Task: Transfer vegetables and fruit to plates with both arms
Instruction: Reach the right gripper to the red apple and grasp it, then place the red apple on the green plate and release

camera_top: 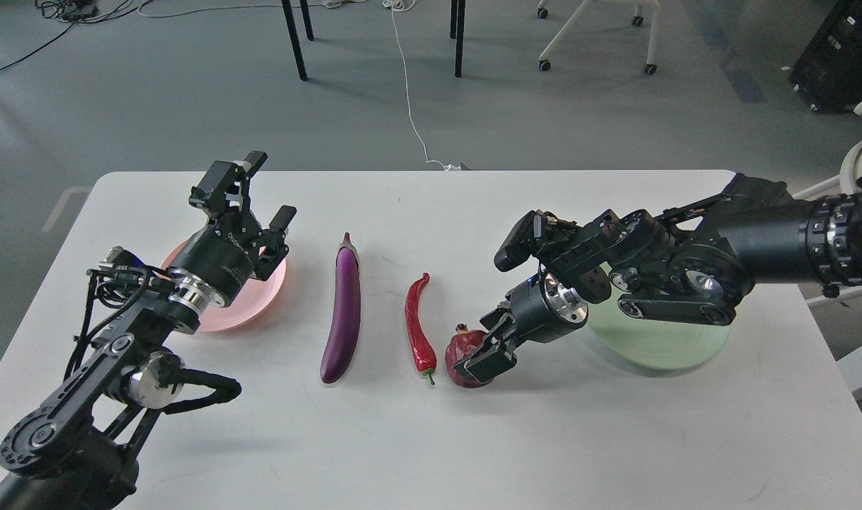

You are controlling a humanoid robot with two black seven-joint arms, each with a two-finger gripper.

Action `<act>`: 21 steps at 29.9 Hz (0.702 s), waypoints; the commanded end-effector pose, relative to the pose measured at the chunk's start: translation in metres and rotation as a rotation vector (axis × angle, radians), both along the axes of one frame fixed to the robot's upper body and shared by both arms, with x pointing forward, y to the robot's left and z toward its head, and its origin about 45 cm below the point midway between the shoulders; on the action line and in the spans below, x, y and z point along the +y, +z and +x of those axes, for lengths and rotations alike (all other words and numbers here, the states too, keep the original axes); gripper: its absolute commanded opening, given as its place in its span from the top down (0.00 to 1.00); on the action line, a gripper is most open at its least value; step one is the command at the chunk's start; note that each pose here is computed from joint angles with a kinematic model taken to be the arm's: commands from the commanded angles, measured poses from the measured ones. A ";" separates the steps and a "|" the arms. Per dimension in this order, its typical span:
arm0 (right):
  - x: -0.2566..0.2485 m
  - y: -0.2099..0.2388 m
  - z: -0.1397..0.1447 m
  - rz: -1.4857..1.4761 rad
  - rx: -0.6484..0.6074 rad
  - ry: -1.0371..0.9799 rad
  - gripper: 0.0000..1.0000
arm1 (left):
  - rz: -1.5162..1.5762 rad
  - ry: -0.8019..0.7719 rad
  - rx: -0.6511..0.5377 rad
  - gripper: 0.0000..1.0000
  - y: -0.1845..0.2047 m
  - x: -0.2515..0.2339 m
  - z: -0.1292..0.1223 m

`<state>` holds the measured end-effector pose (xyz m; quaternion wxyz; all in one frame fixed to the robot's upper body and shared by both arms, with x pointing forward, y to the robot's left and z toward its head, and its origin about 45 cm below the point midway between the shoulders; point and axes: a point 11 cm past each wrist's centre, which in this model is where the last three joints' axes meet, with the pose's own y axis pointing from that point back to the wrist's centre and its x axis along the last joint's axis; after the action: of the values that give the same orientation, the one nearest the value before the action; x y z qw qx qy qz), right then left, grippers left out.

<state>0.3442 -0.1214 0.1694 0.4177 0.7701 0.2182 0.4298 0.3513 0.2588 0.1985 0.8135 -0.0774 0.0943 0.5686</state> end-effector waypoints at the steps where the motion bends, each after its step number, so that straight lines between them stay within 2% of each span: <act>1: 0.008 -0.006 -0.005 0.025 0.026 -0.017 0.10 | 0.000 0.001 0.002 0.02 -0.001 0.000 0.000; 2: 0.009 -0.008 -0.007 0.025 0.033 -0.018 0.14 | -0.001 0.001 0.000 0.02 0.000 0.000 0.000; 6: 0.009 -0.010 -0.002 0.009 0.018 -0.018 0.46 | 0.001 0.001 0.002 0.02 0.000 0.001 0.000; 7: 0.007 -0.011 -0.002 -0.002 0.016 -0.015 0.50 | 0.001 0.001 0.002 0.02 -0.001 0.001 0.000; 12: 0.004 -0.009 0.001 -0.016 0.005 -0.011 0.59 | 0.000 0.000 0.000 0.02 0.000 0.000 0.000; 15: 0.001 -0.005 0.004 -0.019 -0.002 -0.017 0.61 | 0.000 0.000 0.000 0.02 0.000 0.000 0.000; 21: -0.029 0.054 0.041 -0.022 -0.130 -0.073 0.60 | 0.001 0.000 0.000 0.02 0.000 0.000 0.000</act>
<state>0.3684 -0.1338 0.1939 0.4412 0.7569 0.1893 0.4434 0.3513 0.2589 0.1985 0.8136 -0.0770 0.0938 0.5686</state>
